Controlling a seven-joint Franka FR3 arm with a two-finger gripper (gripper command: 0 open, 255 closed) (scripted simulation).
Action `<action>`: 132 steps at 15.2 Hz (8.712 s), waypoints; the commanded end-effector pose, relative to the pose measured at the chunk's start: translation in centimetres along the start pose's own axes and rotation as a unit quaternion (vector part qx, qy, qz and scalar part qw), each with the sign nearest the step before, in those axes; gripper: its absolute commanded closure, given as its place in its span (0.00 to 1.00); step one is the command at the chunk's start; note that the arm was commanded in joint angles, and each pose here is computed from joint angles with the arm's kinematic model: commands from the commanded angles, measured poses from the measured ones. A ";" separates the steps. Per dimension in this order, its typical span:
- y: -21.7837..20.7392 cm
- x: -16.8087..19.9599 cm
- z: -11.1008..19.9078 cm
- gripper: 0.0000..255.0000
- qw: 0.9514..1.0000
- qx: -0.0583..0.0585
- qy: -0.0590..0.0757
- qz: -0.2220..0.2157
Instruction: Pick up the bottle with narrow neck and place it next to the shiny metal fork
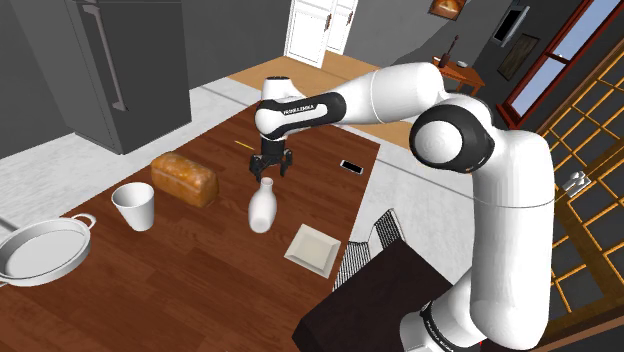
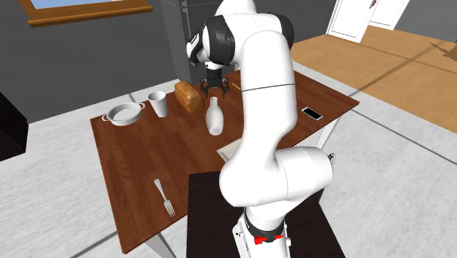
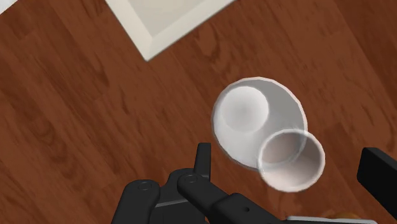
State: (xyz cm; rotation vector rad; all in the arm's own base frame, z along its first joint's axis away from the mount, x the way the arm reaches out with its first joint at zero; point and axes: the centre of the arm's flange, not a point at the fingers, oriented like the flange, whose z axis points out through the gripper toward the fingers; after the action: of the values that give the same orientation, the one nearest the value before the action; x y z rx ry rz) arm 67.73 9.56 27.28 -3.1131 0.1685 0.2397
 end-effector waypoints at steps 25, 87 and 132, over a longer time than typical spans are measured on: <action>-0.9 1.3 4.8 1.00 1.000 0.001 -0.002 -0.001; -1.1 -3.7 -27.0 1.00 1.000 0.001 -0.002 -0.001; -41.0 -46.2 -20.6 1.00 1.000 0.001 -0.002 -0.001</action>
State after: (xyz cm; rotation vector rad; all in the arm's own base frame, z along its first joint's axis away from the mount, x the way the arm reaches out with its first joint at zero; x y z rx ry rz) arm 31.04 53.60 54.84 -3.1118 0.1635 0.2441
